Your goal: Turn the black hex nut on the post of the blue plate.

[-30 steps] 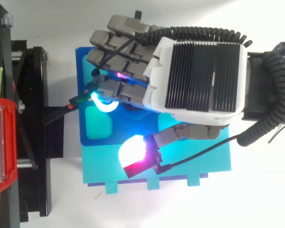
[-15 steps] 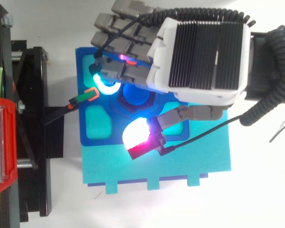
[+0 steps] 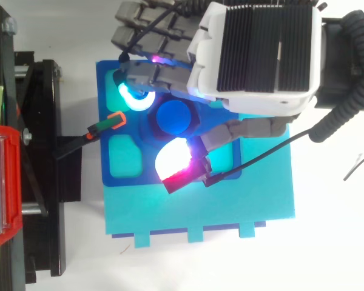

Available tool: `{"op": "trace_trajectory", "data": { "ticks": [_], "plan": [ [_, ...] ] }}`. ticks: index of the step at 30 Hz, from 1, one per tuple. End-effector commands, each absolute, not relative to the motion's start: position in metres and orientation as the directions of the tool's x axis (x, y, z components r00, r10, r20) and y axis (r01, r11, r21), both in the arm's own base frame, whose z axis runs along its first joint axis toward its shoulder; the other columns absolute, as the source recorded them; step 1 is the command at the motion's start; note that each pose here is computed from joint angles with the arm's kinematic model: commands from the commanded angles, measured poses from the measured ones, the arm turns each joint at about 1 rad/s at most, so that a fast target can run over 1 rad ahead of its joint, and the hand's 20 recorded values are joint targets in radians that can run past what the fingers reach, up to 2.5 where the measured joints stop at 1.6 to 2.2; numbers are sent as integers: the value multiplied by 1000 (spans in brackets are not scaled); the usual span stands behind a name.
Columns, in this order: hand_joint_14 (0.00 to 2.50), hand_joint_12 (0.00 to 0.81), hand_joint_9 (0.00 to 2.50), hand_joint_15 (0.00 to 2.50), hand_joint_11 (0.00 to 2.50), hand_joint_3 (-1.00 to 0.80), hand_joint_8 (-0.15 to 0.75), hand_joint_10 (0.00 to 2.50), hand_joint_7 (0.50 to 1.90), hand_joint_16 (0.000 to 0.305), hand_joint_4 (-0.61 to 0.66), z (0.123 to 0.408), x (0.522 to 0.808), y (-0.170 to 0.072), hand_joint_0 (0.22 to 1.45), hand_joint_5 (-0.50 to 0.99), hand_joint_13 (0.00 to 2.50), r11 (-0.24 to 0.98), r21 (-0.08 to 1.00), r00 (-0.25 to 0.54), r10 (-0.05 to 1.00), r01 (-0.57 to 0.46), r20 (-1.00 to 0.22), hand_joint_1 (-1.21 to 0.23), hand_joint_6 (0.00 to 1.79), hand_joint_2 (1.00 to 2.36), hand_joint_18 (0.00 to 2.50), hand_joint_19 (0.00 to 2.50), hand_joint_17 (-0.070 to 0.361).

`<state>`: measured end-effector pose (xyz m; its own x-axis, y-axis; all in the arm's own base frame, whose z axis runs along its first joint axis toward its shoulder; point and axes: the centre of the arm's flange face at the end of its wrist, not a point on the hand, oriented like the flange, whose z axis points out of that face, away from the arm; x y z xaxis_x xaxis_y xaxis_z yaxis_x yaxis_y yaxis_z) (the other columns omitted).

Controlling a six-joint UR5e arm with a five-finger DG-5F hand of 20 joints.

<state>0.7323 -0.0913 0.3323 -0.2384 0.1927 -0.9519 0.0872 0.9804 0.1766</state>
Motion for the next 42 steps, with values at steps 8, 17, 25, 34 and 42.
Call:
{"op": "trace_trajectory", "data": {
  "ticks": [8, 17, 25, 34, 42],
  "plan": [
    [0, 436, 198, 0, 0, -500, 298, 0, 929, 65, 323, 348, 740, -83, 472, -155, 157, 980, 187, -193, 198, 71, -961, -265, 503, 1000, 20, 113, 145],
    [0, 437, 201, 0, 0, -500, 298, 0, 911, 65, 314, 349, 744, -64, 472, -160, 161, 979, 188, -177, 199, 76, -964, -268, 503, 1000, 25, 117, 145],
    [0, 437, 208, 0, 0, -500, 297, 0, 913, 65, 323, 337, 741, -48, 471, -160, 165, 979, 175, -203, 193, 103, -960, -266, 503, 1000, 30, 117, 146],
    [0, 437, 212, 0, 0, -500, 299, 0, 910, 65, 323, 331, 738, -46, 472, -159, 167, 979, 169, -222, 191, 113, -956, -265, 503, 1000, 32, 119, 146],
    [0, 437, 216, 0, 0, -500, 299, 0, 914, 65, 325, 329, 735, -47, 472, -159, 168, 978, 171, -247, 196, 120, -949, -266, 503, 1000, 33, 118, 146]
  ]
}}
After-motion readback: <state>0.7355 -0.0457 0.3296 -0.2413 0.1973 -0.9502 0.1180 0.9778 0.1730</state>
